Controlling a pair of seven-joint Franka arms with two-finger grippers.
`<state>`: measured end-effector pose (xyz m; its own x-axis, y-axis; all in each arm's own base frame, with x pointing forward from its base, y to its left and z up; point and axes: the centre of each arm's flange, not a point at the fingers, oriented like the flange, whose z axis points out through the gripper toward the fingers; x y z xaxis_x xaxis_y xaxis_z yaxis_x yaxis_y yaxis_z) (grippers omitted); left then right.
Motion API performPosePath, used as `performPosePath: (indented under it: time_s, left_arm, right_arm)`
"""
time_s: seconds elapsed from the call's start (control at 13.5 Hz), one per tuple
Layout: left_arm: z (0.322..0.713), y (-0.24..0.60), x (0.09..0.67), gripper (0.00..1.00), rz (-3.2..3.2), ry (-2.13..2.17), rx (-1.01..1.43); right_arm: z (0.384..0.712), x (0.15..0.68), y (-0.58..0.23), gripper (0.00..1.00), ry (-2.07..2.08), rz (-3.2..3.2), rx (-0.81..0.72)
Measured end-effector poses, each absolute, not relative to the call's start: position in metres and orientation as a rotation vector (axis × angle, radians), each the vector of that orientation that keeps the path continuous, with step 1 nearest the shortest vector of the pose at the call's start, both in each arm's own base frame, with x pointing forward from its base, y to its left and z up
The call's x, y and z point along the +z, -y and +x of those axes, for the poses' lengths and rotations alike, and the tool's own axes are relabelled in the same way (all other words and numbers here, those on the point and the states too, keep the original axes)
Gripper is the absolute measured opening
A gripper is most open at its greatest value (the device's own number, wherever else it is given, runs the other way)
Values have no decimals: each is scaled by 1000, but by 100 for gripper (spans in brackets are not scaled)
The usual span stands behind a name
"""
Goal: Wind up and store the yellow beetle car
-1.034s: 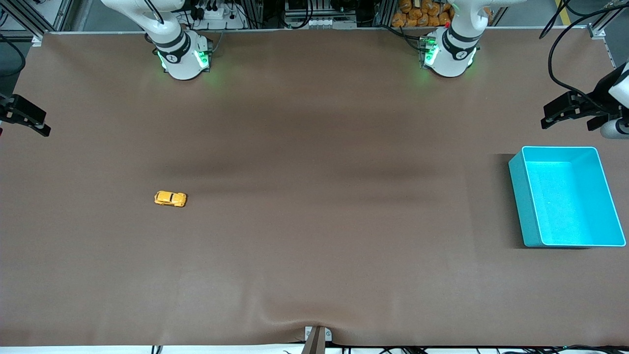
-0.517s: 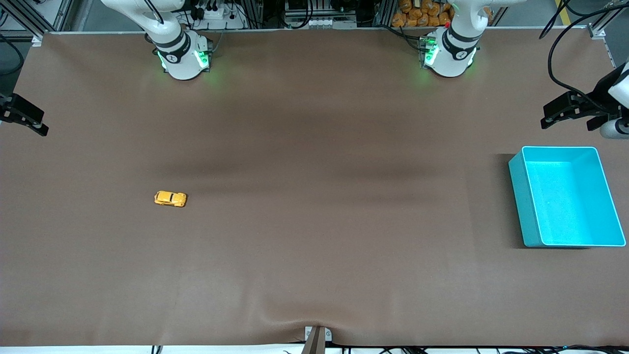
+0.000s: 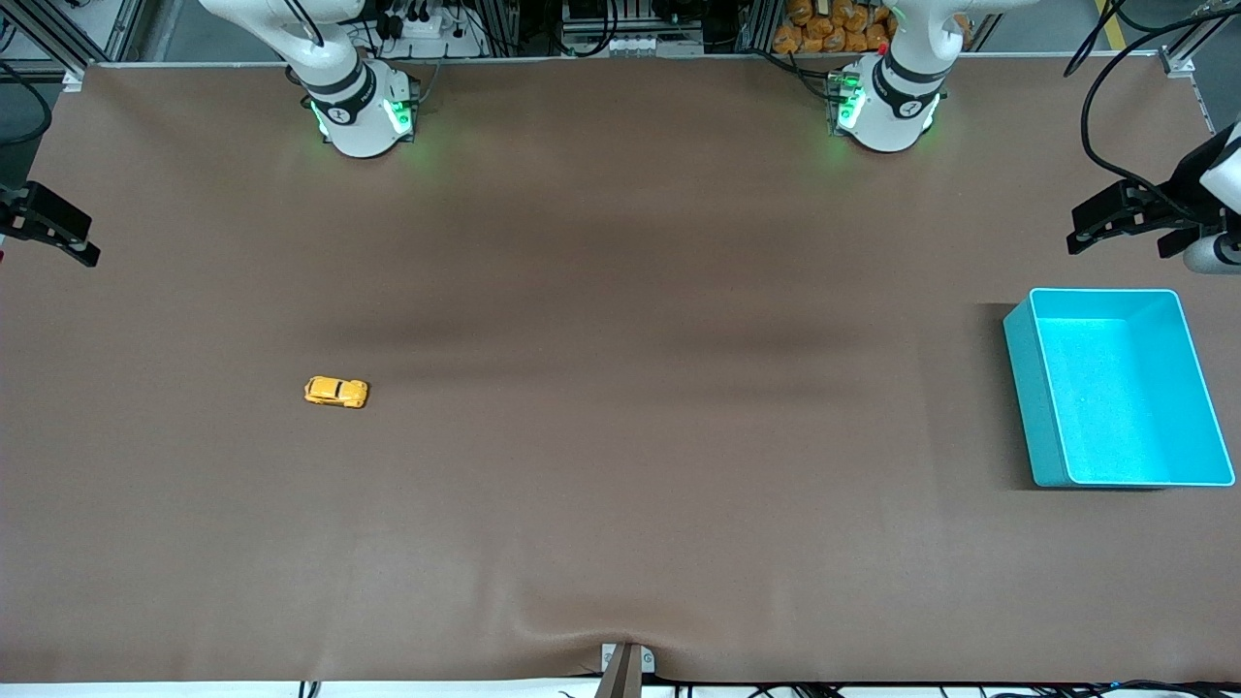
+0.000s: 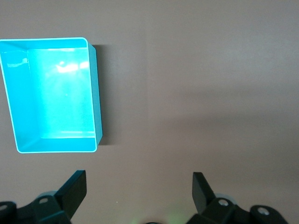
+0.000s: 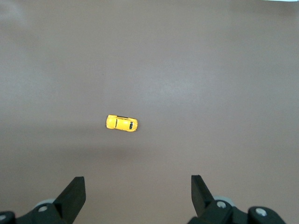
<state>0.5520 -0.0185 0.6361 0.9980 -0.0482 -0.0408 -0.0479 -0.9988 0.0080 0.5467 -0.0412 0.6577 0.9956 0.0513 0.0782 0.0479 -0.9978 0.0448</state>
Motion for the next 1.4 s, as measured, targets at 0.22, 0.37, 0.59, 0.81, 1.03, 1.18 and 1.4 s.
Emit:
performPosePath:
  time_s: [0.22,0.37,0.59,0.81,1.03,1.18,1.4]
  left_arm:
    - [552,18,636,100,3133,75,-64]
    - [552,18,636,100,3133,75,-64]
    - [552,19,636,100,3133,76,-64]
    - [552,19,636,100,3133,75,-64]
    - [552,19,636,100,3133,75,-64]
    - [552,19,636,100,3133,76,-64]
    - [552,18,636,100,3133,75,-62]
  right_arm:
    - [547,658,42,100,-76,3095,122]
    - [547,658,34,100,-98,3095,122]
    - [547,654,-21,100,-253,3088,105]
    - [543,628,-89,100,-460,3068,23]
    - [545,592,-133,100,-629,3043,-59]
    - [550,569,-152,100,-696,3036,-114]
    - [558,517,-185,100,-839,3013,-198]
